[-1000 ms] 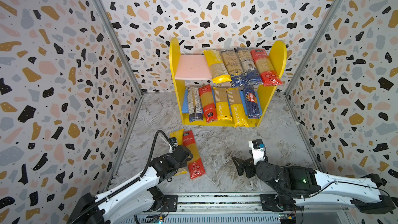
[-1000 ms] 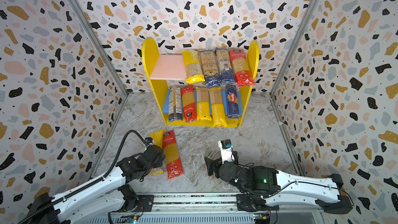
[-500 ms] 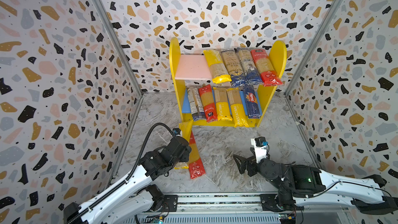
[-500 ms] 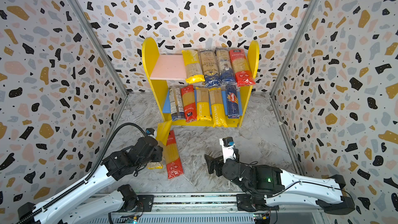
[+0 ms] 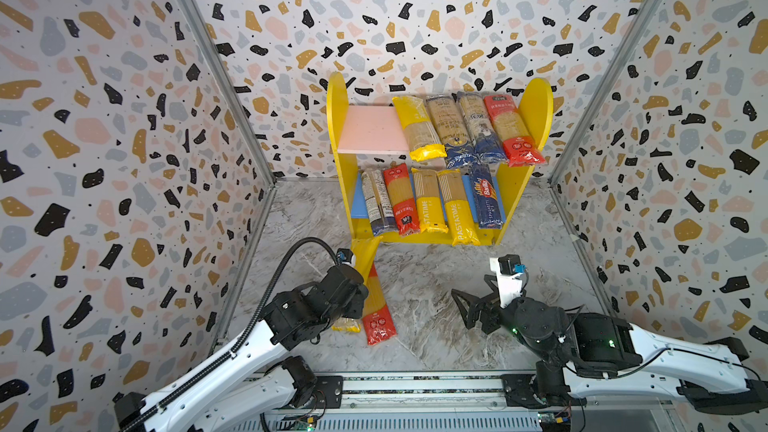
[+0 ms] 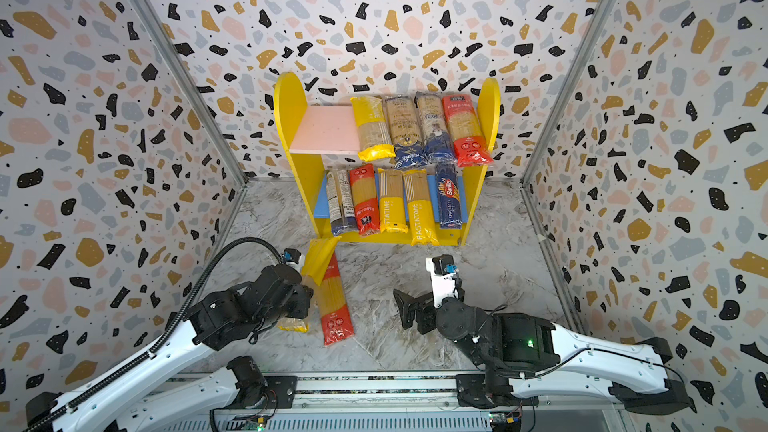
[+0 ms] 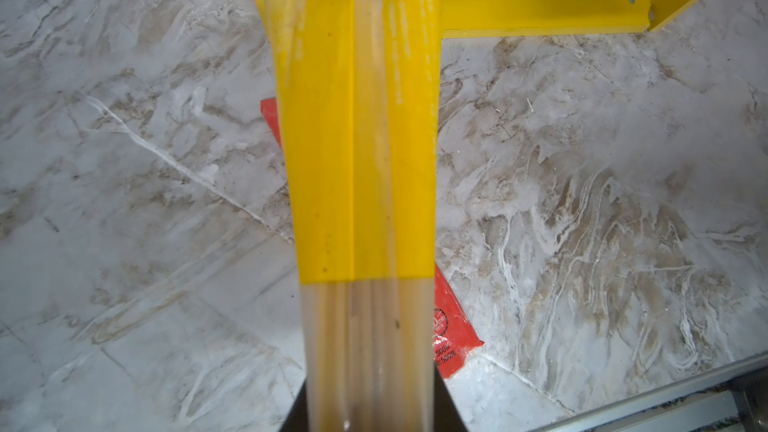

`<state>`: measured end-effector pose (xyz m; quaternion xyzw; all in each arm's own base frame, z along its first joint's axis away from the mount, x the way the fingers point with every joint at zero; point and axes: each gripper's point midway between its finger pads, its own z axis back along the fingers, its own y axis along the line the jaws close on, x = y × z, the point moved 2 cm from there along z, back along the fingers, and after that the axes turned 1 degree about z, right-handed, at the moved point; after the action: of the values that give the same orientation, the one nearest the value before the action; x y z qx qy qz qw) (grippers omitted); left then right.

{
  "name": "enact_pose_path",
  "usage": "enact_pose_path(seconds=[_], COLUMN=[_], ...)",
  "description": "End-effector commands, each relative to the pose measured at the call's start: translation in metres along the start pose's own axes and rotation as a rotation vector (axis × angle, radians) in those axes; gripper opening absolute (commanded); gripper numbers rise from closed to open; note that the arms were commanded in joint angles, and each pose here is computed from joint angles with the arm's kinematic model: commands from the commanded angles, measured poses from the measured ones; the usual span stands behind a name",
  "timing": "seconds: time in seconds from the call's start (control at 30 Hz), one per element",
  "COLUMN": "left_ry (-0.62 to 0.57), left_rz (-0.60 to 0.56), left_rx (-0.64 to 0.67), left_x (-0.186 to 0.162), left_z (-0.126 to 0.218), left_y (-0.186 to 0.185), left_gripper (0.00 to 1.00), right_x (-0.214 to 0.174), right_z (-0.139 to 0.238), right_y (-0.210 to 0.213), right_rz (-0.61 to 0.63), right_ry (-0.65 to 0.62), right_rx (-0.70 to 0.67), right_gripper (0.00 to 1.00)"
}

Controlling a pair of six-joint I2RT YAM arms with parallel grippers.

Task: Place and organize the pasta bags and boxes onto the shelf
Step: 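Lift the yellow bag upright with the left gripper toward the shelf top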

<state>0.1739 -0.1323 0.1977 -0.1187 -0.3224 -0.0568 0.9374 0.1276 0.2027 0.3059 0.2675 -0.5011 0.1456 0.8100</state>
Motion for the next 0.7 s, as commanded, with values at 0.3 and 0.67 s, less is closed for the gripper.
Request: enact_pose_path(seconds=[0.3,0.67], left_ry=[-0.244,-0.42], left_rz=[-0.051,-0.09], left_rx=[-0.326,-0.515], left_x=[0.066,0.115], left_z=[0.073,0.147], left_y=[-0.058,-0.085], left_gripper=[0.0,0.0], right_x=[0.025,0.049], right_z=[0.017,0.03], right_y=[-0.006,-0.01], right_rz=[0.002,0.015], right_ry=[-0.046,-0.094], right_rx=[-0.007,-0.031], right_gripper=[0.99,0.99])
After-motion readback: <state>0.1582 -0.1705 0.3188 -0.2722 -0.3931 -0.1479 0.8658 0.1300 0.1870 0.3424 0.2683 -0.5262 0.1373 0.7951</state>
